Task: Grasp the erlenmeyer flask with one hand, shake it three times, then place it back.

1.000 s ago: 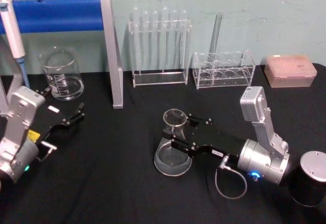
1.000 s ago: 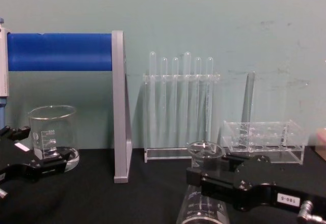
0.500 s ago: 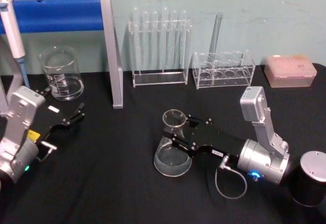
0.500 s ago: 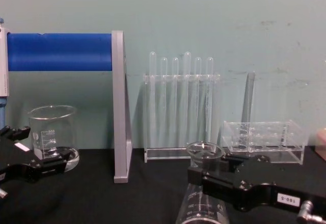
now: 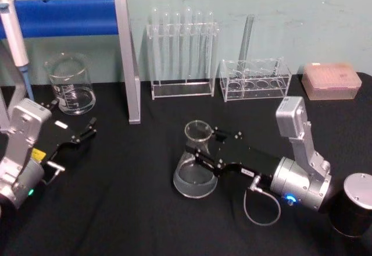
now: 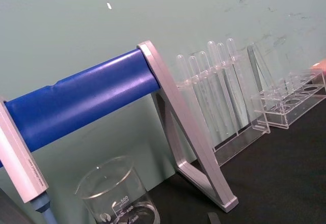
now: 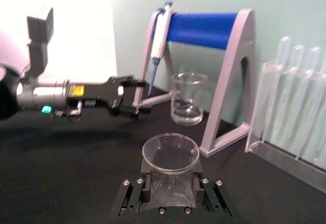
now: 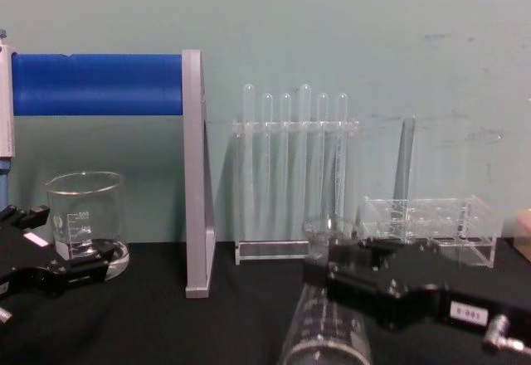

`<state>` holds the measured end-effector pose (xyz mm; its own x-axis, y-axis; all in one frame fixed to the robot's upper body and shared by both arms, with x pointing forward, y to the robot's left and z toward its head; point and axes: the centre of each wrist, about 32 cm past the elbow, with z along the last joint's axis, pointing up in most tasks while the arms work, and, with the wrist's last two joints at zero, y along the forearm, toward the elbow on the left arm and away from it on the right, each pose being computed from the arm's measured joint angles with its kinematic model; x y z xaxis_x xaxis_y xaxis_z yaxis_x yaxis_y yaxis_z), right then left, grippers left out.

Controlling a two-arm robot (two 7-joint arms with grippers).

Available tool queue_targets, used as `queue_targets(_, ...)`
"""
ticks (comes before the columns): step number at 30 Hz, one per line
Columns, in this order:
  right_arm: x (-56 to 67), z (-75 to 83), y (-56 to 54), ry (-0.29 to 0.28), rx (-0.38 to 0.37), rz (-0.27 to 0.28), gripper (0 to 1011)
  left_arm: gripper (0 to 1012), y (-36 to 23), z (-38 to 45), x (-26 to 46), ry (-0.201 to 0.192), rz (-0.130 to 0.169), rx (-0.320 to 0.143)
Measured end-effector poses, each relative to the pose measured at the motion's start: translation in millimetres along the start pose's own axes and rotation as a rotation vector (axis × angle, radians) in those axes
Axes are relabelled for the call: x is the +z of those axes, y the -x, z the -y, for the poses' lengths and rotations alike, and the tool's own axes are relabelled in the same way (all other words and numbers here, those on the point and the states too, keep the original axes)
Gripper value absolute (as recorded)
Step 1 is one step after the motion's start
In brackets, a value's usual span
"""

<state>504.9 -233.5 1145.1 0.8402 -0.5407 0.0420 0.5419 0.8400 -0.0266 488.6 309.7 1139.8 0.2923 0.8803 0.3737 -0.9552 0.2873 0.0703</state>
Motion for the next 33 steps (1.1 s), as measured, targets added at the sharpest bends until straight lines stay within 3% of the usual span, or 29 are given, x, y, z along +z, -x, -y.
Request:
queue_targets(5, 11.6, -1.6, 8.3, -0.035, -0.067, -0.015, 448, 1001, 0.0, 0.0, 0.0, 0.000, 0.000, 0.000)
queue_targets(17, 40.5, 4.2, 25.9, -0.108, -0.326, -0.007, 449, 1001, 0.0, 0.0, 0.0, 0.000, 0.000, 0.000)
queue_targets(28, 45.1, 18.2, 27.5, -0.106, -0.509, 0.007, 449, 1001, 0.0, 0.0, 0.0, 0.000, 0.000, 0.000)
queue_targets(33, 46.0, 22.7, 26.5, -0.096, -0.557, 0.005, 449, 1001, 0.0, 0.0, 0.0, 0.000, 0.000, 0.000)
